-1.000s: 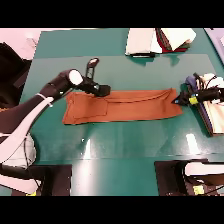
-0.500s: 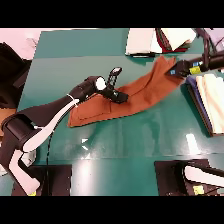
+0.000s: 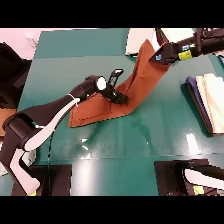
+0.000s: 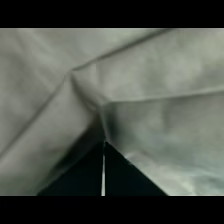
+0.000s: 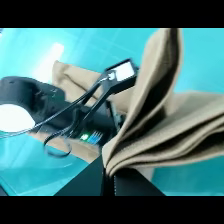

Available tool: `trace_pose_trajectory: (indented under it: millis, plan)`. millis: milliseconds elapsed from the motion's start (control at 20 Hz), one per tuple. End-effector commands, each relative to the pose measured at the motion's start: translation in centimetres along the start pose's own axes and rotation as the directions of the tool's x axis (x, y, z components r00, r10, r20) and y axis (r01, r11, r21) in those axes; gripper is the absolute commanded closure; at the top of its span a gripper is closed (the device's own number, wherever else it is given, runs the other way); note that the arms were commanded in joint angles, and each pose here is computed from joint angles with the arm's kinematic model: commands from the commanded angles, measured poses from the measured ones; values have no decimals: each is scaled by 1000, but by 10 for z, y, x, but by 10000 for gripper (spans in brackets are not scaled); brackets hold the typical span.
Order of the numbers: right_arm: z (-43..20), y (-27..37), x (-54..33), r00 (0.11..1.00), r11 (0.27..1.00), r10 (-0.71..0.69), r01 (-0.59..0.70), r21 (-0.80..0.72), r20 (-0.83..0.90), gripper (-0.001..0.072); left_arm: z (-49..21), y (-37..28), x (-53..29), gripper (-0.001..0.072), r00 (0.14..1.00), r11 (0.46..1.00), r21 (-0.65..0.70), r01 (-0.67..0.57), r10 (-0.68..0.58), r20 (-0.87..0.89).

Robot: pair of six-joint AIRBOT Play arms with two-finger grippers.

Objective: Fold the shirts.

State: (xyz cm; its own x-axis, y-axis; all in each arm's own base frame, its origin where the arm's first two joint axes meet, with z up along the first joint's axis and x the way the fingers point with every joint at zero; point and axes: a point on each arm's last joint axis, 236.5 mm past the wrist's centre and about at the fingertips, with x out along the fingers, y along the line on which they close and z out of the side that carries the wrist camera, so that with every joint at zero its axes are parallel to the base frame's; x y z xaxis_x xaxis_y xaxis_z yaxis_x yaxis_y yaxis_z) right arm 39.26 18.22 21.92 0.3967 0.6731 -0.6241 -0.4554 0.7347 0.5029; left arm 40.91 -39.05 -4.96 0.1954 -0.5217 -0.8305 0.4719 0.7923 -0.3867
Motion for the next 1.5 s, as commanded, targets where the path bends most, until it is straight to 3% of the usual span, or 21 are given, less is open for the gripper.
trace_pose_trajectory:
  millis: [0,200,500,600,650,900,1150,1200,1250,1400,1450]
  plan:
    - [6,30,12,999,999,40,-40,-24,19,694,22,32,-46,683,998,998,-5,-55,55,31]
    - [2,92,58,980,979,200,-200,-45,0,694,66,101,-181,683,952,977,-57,-205,212,218]
    - [-49,222,200,900,893,433,-435,-118,-43,681,63,166,-411,682,714,859,-185,-477,501,490]
    - [-68,246,230,887,875,455,-462,-145,-80,405,55,166,-449,682,659,840,-221,-496,529,534]
    - [-69,248,235,882,870,461,-470,-148,-95,394,52,164,-459,682,648,836,-228,-498,534,543]
    - [-60,158,221,939,928,310,-332,-168,-149,403,42,152,-456,683,682,853,-212,-477,511,523]
    - [-109,-17,182,970,999,26,-17,36,-243,397,46,139,-450,683,707,885,-196,-422,456,541]
    - [-123,-44,176,964,995,6,20,96,-265,282,49,134,-449,683,712,896,-184,-404,434,552]
    - [-136,-67,172,960,985,1,48,168,-279,94,52,130,-448,683,714,905,-179,-385,415,564]
    - [-160,-100,178,954,935,47,62,349,-296,94,57,123,-447,683,715,920,-174,-351,383,584]
    - [-165,-101,186,951,919,77,49,391,-299,147,58,123,-445,683,719,923,-174,-344,378,582]
